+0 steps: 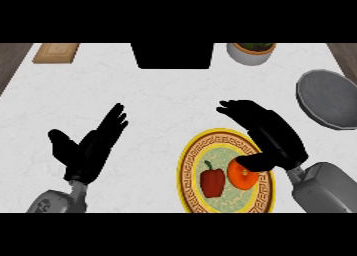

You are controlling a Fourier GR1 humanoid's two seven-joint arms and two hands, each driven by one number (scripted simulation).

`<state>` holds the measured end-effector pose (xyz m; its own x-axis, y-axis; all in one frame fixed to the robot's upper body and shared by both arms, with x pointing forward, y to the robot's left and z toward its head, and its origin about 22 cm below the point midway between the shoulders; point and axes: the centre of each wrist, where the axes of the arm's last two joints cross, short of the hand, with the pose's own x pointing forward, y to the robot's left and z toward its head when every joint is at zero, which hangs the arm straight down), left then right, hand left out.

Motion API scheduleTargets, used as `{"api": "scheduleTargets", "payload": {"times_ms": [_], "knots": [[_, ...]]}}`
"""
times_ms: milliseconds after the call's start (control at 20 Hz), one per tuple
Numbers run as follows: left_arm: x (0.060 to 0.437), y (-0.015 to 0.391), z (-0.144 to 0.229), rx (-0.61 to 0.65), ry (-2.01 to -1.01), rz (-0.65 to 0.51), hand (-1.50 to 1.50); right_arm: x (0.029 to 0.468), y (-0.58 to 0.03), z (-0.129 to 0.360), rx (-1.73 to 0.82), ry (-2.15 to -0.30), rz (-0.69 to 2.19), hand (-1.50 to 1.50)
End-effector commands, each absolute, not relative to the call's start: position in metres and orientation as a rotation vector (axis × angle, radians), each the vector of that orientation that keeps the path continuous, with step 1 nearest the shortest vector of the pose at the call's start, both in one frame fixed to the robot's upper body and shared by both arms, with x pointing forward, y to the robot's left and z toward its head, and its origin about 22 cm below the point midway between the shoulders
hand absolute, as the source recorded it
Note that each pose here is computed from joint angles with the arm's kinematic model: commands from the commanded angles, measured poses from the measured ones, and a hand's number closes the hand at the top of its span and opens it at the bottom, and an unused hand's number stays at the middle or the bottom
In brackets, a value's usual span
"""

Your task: Pick the squash from the plate and place it in the pan

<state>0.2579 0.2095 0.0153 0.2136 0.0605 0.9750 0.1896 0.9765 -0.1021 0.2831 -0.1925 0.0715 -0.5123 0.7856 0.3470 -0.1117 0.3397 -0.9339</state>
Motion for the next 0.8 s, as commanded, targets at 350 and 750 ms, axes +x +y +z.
{"api": "scheduleTargets", "payload": {"times_ms": [350, 750], "knots": [[0.258, 0.216, 0.015, -0.229, -1.355, -0.093, 0.0, 0.262, -0.128, 0.057, -1.051, -0.88, 1.879, -1.5], [0.255, 0.209, 0.019, -0.229, -1.356, -0.094, 0.0, 0.22, -0.033, 0.036, -1.048, -0.468, 2.022, -1.5]]}}
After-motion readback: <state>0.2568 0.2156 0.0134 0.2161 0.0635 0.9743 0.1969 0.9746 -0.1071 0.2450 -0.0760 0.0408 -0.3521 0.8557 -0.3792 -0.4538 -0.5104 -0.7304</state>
